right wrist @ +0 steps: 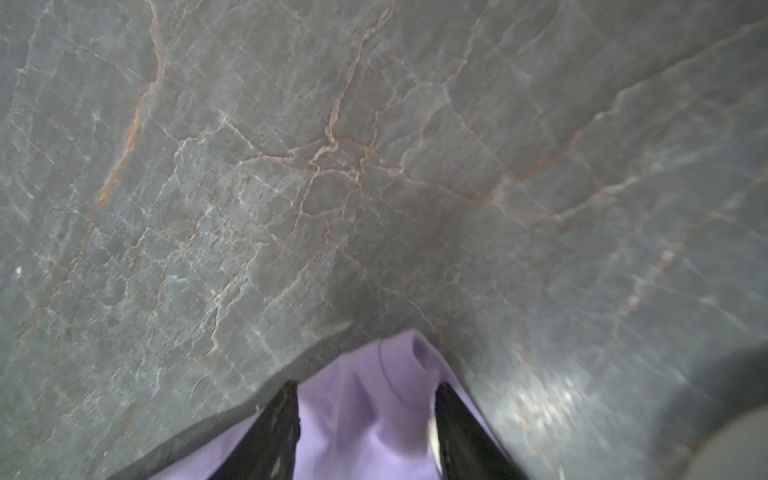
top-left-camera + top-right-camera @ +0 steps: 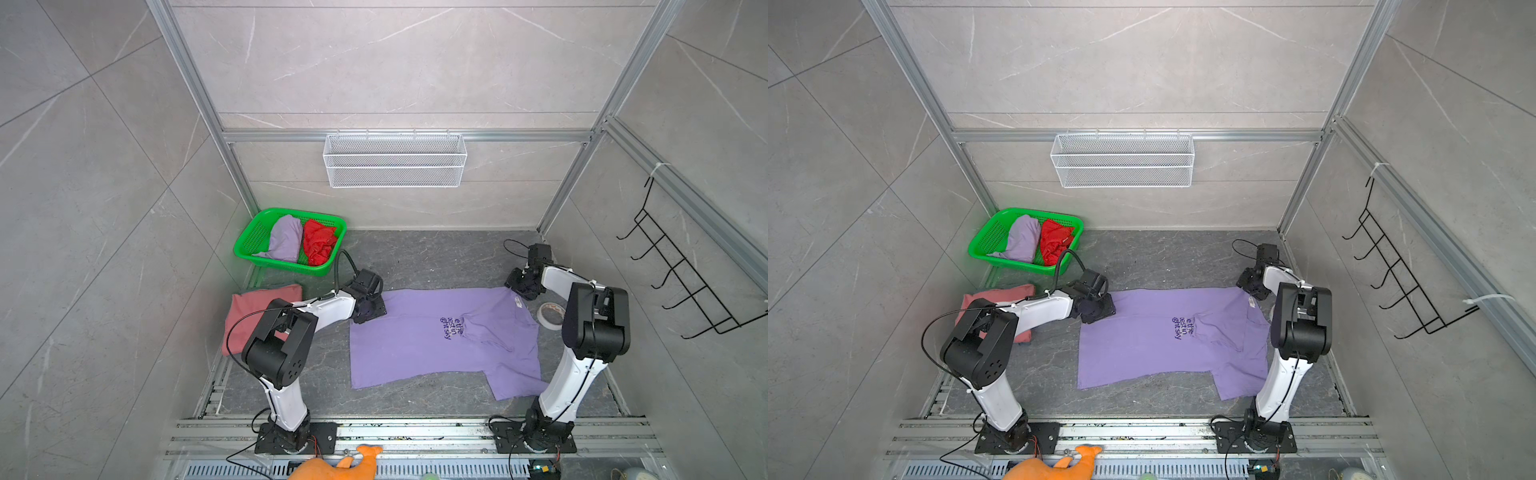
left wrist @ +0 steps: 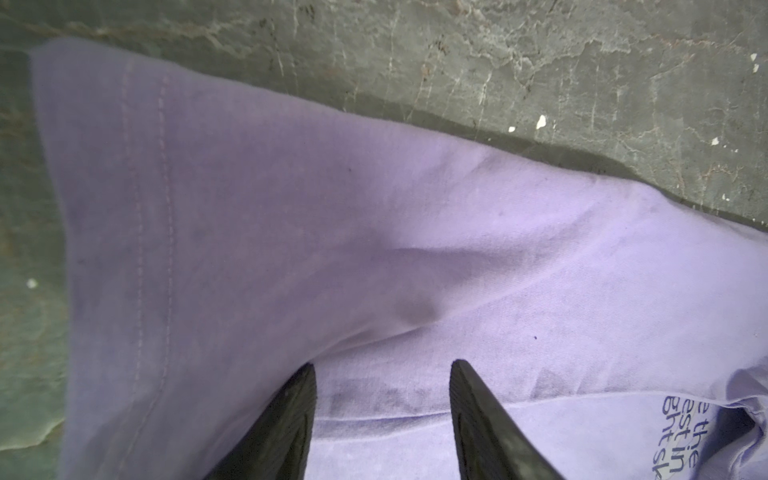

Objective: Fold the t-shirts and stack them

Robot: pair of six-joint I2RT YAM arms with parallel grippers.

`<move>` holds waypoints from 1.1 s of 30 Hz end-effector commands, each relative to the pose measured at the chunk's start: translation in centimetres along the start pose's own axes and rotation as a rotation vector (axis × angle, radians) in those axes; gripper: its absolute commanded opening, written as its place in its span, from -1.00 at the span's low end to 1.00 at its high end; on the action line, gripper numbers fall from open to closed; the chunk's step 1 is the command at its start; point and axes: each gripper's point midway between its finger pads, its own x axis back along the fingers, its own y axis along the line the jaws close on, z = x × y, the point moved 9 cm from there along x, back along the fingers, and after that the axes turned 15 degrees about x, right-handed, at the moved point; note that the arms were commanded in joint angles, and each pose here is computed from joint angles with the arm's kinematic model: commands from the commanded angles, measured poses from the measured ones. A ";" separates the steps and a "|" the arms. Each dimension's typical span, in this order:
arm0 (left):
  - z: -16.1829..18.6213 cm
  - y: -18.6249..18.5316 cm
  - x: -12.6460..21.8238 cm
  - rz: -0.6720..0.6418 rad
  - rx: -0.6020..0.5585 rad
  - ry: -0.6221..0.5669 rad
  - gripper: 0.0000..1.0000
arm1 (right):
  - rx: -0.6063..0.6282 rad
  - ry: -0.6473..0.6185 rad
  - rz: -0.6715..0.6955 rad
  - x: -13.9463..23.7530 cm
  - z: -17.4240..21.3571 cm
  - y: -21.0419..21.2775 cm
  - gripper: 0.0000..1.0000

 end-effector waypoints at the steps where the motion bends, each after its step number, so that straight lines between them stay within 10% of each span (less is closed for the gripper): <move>1: -0.2 -0.3 0.6 -0.007 0.016 -0.024 0.10 | -0.011 -0.073 -0.006 4.8 -0.1 0.5 0.13; 9: 0.0 0.1 -0.6 -0.030 0.074 -0.018 0.10 | 0.004 -0.048 -0.120 7.2 3.3 2.9 0.18; 33: -7.8 0.9 -5.4 -0.061 0.129 0.005 0.10 | -0.093 0.155 -0.168 -3.1 5.3 7.3 0.07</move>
